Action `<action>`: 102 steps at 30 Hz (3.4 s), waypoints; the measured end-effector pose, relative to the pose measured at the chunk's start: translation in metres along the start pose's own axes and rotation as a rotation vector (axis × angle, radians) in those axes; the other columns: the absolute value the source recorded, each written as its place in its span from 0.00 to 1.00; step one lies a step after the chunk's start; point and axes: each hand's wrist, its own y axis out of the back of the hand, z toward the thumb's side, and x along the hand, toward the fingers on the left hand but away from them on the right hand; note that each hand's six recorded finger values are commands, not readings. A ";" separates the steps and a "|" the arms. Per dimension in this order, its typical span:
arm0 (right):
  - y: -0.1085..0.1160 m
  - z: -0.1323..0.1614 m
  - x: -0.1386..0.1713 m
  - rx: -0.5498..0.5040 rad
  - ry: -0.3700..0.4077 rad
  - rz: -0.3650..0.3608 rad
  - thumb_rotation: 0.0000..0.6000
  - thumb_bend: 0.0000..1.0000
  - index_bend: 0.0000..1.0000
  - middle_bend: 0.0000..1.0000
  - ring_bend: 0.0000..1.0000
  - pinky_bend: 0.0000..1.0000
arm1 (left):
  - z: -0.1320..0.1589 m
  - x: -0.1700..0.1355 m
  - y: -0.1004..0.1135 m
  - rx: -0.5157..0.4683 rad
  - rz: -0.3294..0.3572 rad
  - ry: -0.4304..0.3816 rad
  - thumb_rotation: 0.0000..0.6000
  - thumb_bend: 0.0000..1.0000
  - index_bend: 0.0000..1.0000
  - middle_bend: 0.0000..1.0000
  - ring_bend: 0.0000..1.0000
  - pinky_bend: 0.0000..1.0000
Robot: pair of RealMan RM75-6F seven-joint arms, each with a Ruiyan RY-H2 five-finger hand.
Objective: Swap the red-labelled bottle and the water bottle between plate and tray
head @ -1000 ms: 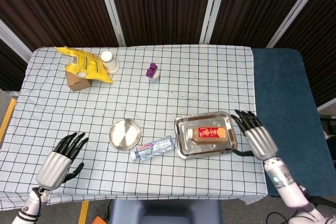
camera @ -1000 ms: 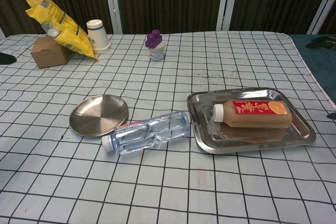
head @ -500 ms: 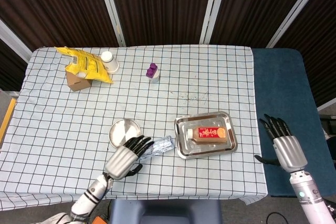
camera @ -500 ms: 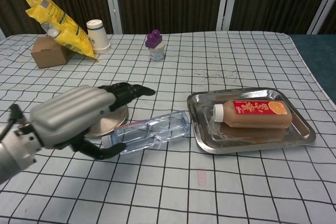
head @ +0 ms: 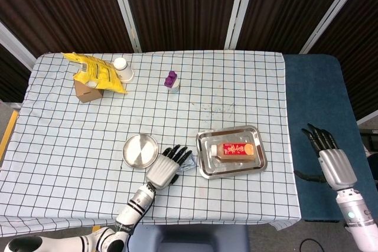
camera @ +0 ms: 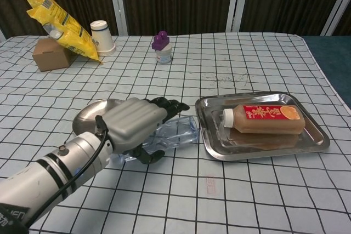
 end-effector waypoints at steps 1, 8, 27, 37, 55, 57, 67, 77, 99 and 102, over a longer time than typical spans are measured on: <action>0.000 0.000 0.000 0.000 0.001 0.000 1.00 0.21 0.00 0.01 0.00 0.10 | -0.002 0.001 -0.002 0.004 -0.007 0.010 1.00 0.36 0.20 0.30 0.31 0.39; -0.002 0.000 -0.001 0.002 -0.003 0.007 1.00 0.21 0.00 0.01 0.00 0.10 | -0.006 0.002 -0.002 0.002 0.003 0.038 1.00 0.40 0.61 0.71 0.72 0.75; -0.006 0.008 0.004 0.023 0.014 0.021 1.00 0.21 0.00 0.01 0.00 0.10 | -0.093 -0.013 0.052 0.043 0.139 0.023 1.00 0.42 0.63 0.70 0.75 0.71; -0.016 0.014 0.003 0.042 0.025 0.048 1.00 0.21 0.00 0.01 0.00 0.10 | -0.147 -0.026 0.028 0.069 0.080 0.037 1.00 0.39 0.21 0.26 0.27 0.39; -0.019 0.017 0.004 0.049 0.025 0.058 1.00 0.21 0.00 0.01 0.00 0.10 | -0.151 -0.033 0.024 0.019 0.042 0.062 1.00 0.37 0.04 0.05 0.05 0.24; -0.019 0.017 0.004 0.050 0.026 0.056 1.00 0.21 0.00 0.01 0.00 0.10 | -0.149 -0.035 0.027 0.024 0.054 0.061 1.00 0.37 0.03 0.05 0.05 0.23; -0.021 0.021 0.009 0.073 0.043 0.057 1.00 0.21 0.00 0.01 0.00 0.10 | -0.155 -0.082 0.067 0.041 0.195 0.079 1.00 0.36 0.00 0.07 0.04 0.16; -0.018 0.025 0.023 0.131 0.030 0.026 1.00 0.21 0.00 0.00 0.00 0.06 | -0.195 -0.214 0.082 0.032 0.343 0.284 1.00 0.37 0.00 0.06 0.01 0.13; -0.019 0.025 0.040 0.215 -0.016 0.034 1.00 0.21 0.00 0.00 0.00 0.01 | -0.219 -0.272 0.076 0.071 0.279 0.433 1.00 0.38 0.00 0.00 0.00 0.08; -0.020 0.025 0.039 0.220 -0.015 0.037 1.00 0.21 0.00 0.00 0.00 0.00 | -0.220 -0.272 0.075 0.068 0.277 0.435 1.00 0.38 0.00 0.00 0.00 0.08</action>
